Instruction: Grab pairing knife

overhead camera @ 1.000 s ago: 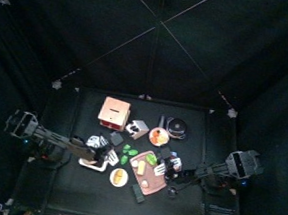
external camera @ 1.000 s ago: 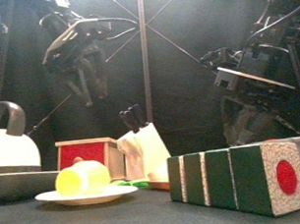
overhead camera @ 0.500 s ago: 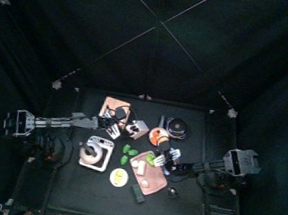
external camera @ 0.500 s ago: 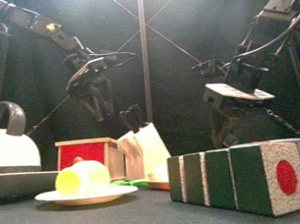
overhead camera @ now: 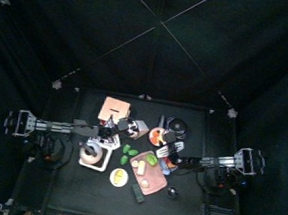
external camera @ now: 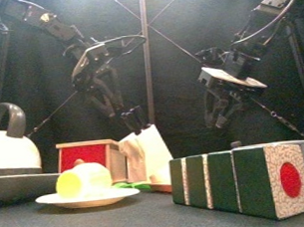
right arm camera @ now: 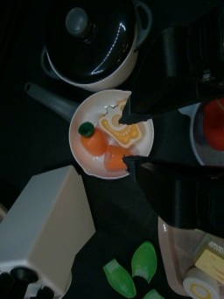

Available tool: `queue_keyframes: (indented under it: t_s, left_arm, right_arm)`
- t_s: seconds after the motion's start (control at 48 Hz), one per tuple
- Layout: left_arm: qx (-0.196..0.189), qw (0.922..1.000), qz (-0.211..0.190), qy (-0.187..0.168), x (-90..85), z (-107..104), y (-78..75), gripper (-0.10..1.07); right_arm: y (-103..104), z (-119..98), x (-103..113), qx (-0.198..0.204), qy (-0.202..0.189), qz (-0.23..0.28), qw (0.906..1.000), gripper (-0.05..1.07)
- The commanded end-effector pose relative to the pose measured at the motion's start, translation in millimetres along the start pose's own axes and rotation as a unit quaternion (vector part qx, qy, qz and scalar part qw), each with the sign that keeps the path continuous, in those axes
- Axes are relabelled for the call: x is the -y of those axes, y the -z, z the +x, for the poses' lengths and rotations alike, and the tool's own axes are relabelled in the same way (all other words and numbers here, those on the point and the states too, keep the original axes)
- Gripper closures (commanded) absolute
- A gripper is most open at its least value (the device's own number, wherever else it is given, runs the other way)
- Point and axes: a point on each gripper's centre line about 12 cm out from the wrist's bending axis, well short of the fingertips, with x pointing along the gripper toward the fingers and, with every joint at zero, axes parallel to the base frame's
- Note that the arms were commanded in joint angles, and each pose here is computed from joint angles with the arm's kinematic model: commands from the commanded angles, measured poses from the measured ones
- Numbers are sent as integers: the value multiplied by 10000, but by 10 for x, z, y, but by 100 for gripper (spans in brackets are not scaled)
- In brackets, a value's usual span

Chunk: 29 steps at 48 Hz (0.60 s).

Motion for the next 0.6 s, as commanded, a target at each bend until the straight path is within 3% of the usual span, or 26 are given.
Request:
queue_keyframes:
  t_s: [0.0, 0.167, 0.417, 0.583]
  left_arm:
    - [269, 9993, -180, 176, 70, -25, -99, 11]
    - [286, 9993, -249, 44, 44, 73, -111, 11]
    - [-43, 9975, -120, -701, -82, 166, -132, 11]
    - [90, 9947, -15, -1027, -95, 161, -211, 11]
  right_arm:
    - [-94, -27, -34, 138, -68, 13, 9999, 28]
    - [-64, -19, -12, 105, -40, -8, 9999, 28]
    - [-35, -14, 18, 60, -4, -2, 10000, 28]
    - [-27, -13, 23, 40, 6, 1, 10000, 28]
